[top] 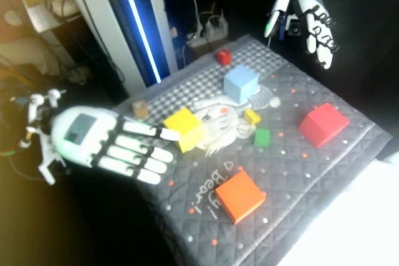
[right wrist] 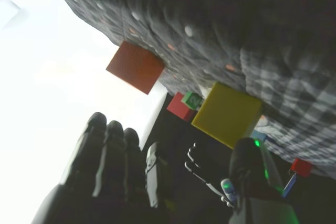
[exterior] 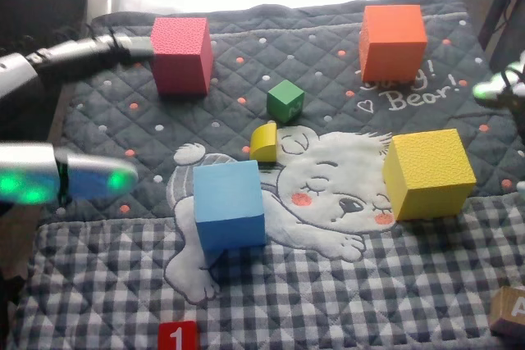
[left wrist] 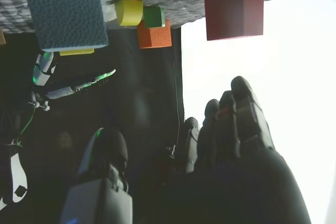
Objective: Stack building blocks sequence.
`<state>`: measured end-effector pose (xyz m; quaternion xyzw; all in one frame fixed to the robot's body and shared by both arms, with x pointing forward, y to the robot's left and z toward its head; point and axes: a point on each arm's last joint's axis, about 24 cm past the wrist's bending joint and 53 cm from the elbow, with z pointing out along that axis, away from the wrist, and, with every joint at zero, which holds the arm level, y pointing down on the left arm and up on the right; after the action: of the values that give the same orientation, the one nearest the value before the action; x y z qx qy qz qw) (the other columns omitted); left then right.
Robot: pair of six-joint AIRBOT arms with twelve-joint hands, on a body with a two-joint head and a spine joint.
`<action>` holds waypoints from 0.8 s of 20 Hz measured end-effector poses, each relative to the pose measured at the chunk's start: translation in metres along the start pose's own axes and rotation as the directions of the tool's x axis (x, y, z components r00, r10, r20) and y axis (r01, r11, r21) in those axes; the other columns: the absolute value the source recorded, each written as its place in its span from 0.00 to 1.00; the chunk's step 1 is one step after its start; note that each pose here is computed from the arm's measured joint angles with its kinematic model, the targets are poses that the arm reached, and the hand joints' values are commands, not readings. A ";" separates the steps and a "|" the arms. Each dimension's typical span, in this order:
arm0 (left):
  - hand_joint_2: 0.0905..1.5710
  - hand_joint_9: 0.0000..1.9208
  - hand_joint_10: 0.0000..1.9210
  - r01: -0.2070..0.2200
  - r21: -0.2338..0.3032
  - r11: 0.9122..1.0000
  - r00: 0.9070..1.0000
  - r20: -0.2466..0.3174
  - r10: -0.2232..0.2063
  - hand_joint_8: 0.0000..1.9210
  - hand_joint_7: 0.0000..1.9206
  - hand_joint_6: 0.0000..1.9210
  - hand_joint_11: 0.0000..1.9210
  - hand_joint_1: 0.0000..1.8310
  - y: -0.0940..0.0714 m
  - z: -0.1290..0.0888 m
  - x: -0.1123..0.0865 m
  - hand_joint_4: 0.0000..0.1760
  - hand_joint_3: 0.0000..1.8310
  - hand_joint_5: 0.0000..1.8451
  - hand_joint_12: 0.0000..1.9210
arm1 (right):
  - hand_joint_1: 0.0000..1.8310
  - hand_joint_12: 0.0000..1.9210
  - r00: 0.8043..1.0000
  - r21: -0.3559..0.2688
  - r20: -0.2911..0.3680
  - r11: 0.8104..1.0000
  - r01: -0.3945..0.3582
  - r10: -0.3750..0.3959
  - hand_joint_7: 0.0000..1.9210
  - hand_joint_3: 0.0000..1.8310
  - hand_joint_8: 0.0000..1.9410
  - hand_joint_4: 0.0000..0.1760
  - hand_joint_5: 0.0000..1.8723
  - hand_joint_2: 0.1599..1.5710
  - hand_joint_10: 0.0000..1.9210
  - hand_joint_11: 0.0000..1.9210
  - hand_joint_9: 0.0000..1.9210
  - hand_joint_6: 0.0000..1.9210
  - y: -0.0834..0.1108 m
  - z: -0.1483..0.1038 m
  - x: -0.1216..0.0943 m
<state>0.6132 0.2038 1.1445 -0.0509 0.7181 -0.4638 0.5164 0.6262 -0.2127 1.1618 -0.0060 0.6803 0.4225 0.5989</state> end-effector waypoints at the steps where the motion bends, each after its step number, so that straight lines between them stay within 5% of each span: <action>1: 0.57 0.06 0.00 0.012 0.004 1.000 1.000 -0.011 -0.012 0.00 0.08 0.00 0.00 0.41 -0.001 0.002 0.006 0.52 0.00 0.17 0.23 | 0.36 0.13 1.000 0.002 -0.001 1.000 0.000 0.000 0.27 0.00 0.00 0.07 0.23 0.77 0.00 0.13 0.24 0.00 0.000 0.000 0.000; 3: 0.53 0.06 0.00 0.018 0.017 1.000 0.998 -0.061 -0.017 0.00 0.07 0.00 0.00 0.45 -0.004 0.006 0.021 0.46 0.00 0.17 0.18 | 0.37 0.13 1.000 -0.013 0.007 1.000 0.000 0.000 0.28 0.00 0.00 0.11 0.23 0.78 0.01 0.15 0.25 0.00 0.004 0.002 -0.002; 4: 0.51 0.05 0.00 0.011 0.031 0.999 0.997 -0.079 -0.008 0.00 0.06 0.00 0.00 0.44 -0.008 0.009 0.025 0.69 0.00 0.16 0.18 | 0.37 0.13 1.000 -0.014 0.007 1.000 -0.002 0.002 0.28 0.00 0.00 0.16 0.23 0.78 0.01 0.16 0.26 0.00 0.004 0.003 -0.002; 6: 0.46 0.05 0.00 -0.009 0.054 0.999 0.994 -0.104 0.015 0.00 0.05 0.00 0.00 0.42 -0.016 0.016 0.031 0.96 0.00 0.14 0.23 | 0.35 0.13 1.000 -0.016 0.007 1.000 -0.001 0.001 0.28 0.00 0.00 0.30 0.23 0.78 0.00 0.17 0.25 0.00 0.005 0.003 -0.003; 7: 0.47 0.06 0.00 -0.028 0.081 0.996 0.992 -0.122 0.038 0.01 0.03 0.01 0.00 0.42 -0.024 0.021 0.035 0.99 0.00 0.12 0.36 | 0.34 0.14 1.000 -0.021 0.008 1.000 0.001 0.000 0.28 0.00 0.00 0.27 0.24 0.78 0.00 0.18 0.26 0.00 0.006 0.004 -0.003; 9: 0.47 0.07 0.00 -0.054 0.115 0.992 0.985 -0.160 0.072 0.00 0.03 0.00 0.00 0.43 -0.035 0.030 0.048 1.00 0.00 0.13 0.44 | 0.43 0.15 1.000 -0.023 0.008 1.000 0.003 -0.002 0.30 0.00 0.00 0.07 0.27 0.78 0.00 0.19 0.28 0.00 0.007 0.004 -0.004; 10: 0.47 0.07 0.00 -0.068 0.124 0.990 0.978 -0.186 0.090 0.00 0.04 0.00 0.00 0.43 -0.037 0.034 0.057 1.00 0.00 0.14 0.48 | 0.44 0.14 1.000 -0.023 0.009 1.000 0.003 -0.003 0.29 0.00 0.00 0.12 0.27 0.79 0.00 0.18 0.28 0.00 0.006 0.004 -0.004; 11: 0.45 0.12 0.01 -0.098 0.128 0.987 0.964 -0.233 0.126 0.00 0.11 0.00 0.00 0.42 -0.037 0.040 0.073 1.00 0.00 0.17 0.56 | 0.46 0.14 1.000 -0.022 0.009 1.000 0.003 -0.003 0.29 0.00 0.00 0.07 0.28 0.79 0.00 0.18 0.28 0.00 0.006 0.004 -0.004; 16: 0.48 0.13 0.00 -0.174 0.134 0.976 0.937 -0.282 0.206 0.00 0.11 0.00 0.00 0.40 -0.035 0.054 0.088 1.00 0.00 0.19 0.54 | 0.45 0.14 1.000 -0.022 0.010 1.000 0.002 -0.002 0.29 0.00 0.00 0.00 0.28 0.79 0.00 0.19 0.28 0.00 0.006 0.004 -0.005</action>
<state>0.6010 0.1025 1.1068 0.1160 0.7625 -0.4519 0.4481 0.6277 -0.2092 1.1692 -0.0112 0.6726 0.4296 0.6025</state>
